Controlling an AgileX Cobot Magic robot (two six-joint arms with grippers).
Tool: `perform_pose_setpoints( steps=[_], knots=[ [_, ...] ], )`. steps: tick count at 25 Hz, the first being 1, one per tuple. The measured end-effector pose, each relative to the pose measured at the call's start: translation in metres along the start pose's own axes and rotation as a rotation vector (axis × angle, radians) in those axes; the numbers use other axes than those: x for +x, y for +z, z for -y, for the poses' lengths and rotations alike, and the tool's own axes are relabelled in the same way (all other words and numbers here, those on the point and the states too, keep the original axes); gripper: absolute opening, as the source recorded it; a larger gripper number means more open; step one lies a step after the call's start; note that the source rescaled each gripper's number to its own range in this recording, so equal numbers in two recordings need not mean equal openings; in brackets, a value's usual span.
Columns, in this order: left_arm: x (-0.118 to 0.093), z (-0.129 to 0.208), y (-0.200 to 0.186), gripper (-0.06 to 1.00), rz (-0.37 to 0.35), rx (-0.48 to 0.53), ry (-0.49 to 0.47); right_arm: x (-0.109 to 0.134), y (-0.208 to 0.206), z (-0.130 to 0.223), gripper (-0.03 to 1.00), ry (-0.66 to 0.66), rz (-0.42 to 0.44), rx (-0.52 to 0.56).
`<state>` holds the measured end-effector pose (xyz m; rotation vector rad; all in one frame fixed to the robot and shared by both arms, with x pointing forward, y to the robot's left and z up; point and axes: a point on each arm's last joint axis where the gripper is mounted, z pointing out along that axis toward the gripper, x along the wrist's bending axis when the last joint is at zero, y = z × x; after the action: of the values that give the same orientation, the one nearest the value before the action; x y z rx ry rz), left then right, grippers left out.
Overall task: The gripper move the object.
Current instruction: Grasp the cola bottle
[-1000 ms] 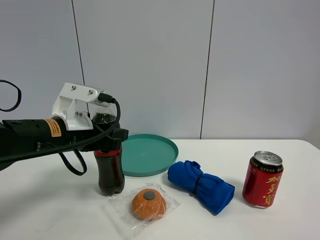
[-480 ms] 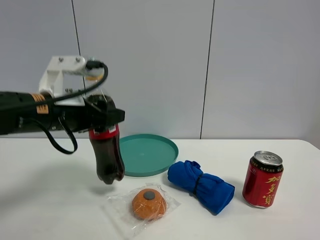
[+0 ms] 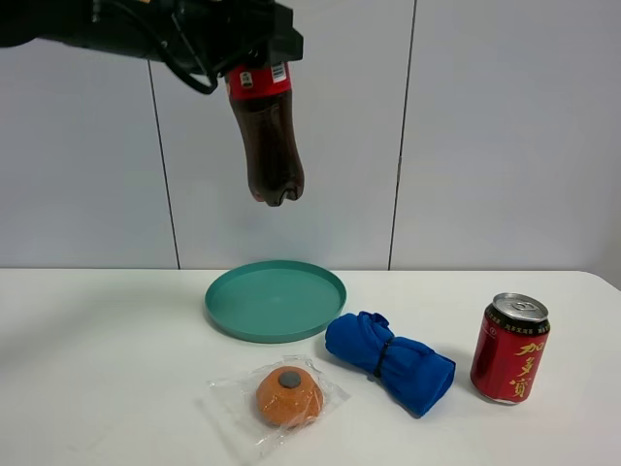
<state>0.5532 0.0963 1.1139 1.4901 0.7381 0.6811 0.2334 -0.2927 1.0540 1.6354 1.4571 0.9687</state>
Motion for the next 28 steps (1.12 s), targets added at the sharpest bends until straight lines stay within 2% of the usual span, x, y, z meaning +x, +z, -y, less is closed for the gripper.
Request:
perform_pose_setpoints(
  steps=[5,12,19,24,28],
  knots=[
    [-0.007,-0.002,0.037,0.04,0.002,0.036,0.006,0.0,0.0,0.0,1.0,0.0,0.0,0.0],
    [-0.008,0.018,0.086,0.04,0.012,0.053,0.007,0.0,0.0,0.0,1.0,0.0,0.0,0.0],
    [-0.013,0.058,0.129,0.04,0.03,0.102,0.005,0.0,0.0,0.0,1.0,0.0,0.0,0.0],
    [-0.026,0.095,0.146,0.04,0.087,0.112,0.021,0.0,0.0,0.0,1.0,0.0,0.0,0.0],
    [-0.033,0.134,0.156,0.04,0.107,0.176,0.018,0.0,0.0,0.0,1.0,0.0,0.0,0.0]
  ],
)
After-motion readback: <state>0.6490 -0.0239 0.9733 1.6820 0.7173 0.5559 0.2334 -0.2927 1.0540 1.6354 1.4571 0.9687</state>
